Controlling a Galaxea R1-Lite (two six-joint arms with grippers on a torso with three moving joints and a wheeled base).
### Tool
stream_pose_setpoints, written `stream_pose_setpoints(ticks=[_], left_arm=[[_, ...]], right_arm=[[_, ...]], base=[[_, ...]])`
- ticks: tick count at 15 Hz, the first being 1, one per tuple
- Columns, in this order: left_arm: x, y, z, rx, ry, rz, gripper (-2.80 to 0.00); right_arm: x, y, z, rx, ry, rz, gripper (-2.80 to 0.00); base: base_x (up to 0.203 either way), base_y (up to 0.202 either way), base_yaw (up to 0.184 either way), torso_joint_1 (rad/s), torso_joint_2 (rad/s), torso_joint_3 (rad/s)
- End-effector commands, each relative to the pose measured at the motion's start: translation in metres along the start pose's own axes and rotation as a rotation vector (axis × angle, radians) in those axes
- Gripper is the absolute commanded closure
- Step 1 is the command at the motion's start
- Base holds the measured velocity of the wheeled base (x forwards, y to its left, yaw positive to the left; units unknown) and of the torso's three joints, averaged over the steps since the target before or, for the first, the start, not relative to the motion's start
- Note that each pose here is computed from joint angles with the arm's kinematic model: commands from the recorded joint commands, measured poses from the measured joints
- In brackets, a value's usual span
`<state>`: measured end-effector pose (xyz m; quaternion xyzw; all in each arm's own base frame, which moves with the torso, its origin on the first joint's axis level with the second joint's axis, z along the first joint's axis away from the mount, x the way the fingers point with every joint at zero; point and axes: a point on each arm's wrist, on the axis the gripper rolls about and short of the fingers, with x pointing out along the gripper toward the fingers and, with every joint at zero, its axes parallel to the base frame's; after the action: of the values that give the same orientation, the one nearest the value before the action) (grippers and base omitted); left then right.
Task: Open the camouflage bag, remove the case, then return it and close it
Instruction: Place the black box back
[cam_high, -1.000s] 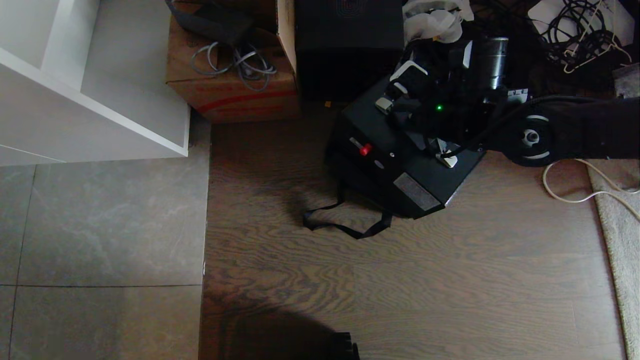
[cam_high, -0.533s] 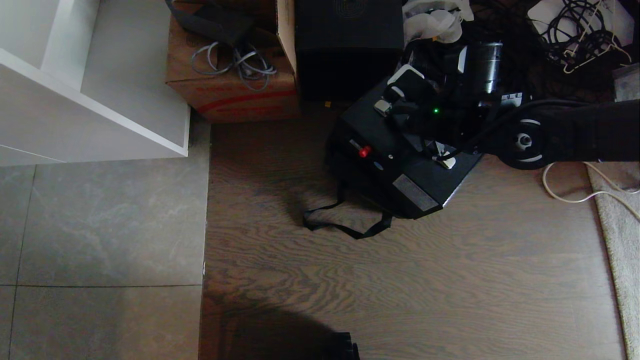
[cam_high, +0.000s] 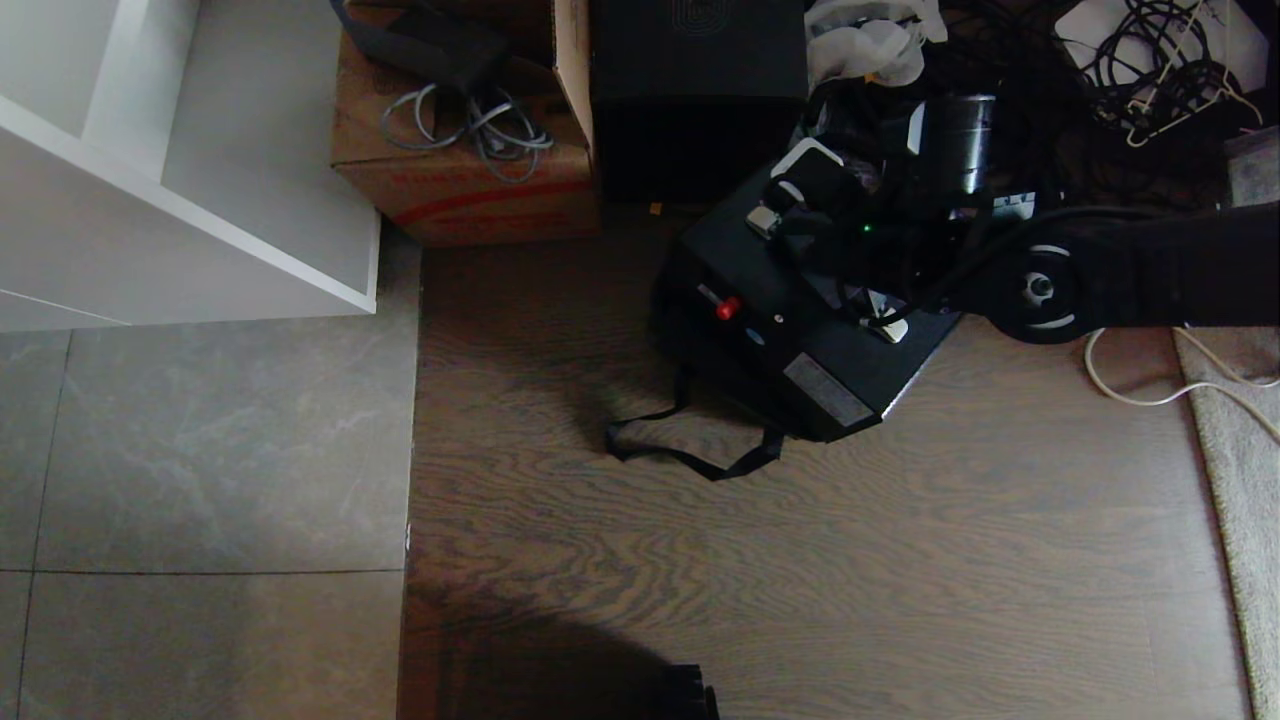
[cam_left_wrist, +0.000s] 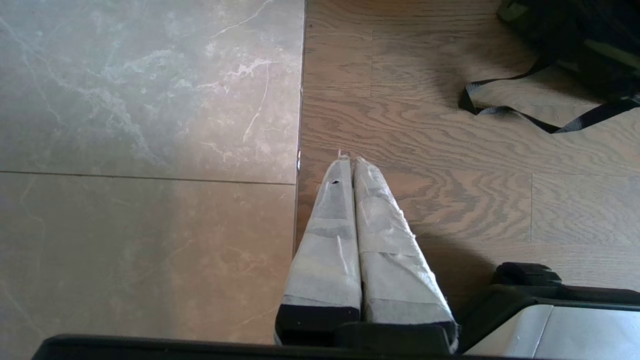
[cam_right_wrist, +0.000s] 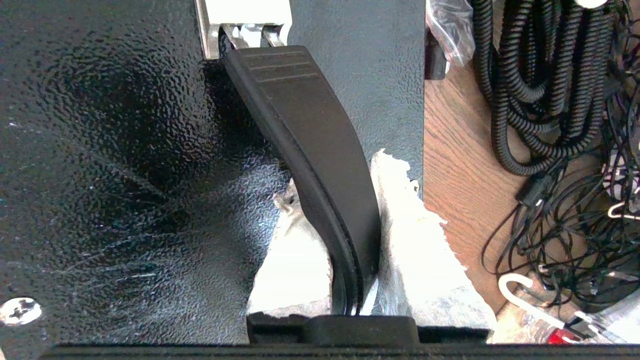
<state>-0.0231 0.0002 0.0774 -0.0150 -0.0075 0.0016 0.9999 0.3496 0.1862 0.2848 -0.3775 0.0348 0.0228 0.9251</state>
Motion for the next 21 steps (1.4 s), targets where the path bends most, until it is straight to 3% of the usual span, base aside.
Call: stream_pose_setpoints(ticks=[1, 16, 21], left_arm=[[0.0, 0.0, 0.0, -0.001, 0.0, 0.001, 0.0], [0.0, 0.0, 0.0, -0.001, 0.0, 0.001, 0.0], [0.0, 0.0, 0.0, -0.001, 0.001, 0.001, 0.0]], right_arm=[[0.007, 0.008, -0.003, -0.01, 0.004, 0.001, 0.0], [0.049, 0.052, -0.029, -0.047, 0.051, 0.037, 0.0], [0.069, 0.078, -0.046, -0.051, 0.064, 0.049, 0.0]], base=[[0.0, 0.0, 0.0, 0.0, 0.0, 0.0], [0.0, 0.0, 0.0, 0.0, 0.0, 0.0], [0.0, 0.0, 0.0, 0.0, 0.0, 0.0]])
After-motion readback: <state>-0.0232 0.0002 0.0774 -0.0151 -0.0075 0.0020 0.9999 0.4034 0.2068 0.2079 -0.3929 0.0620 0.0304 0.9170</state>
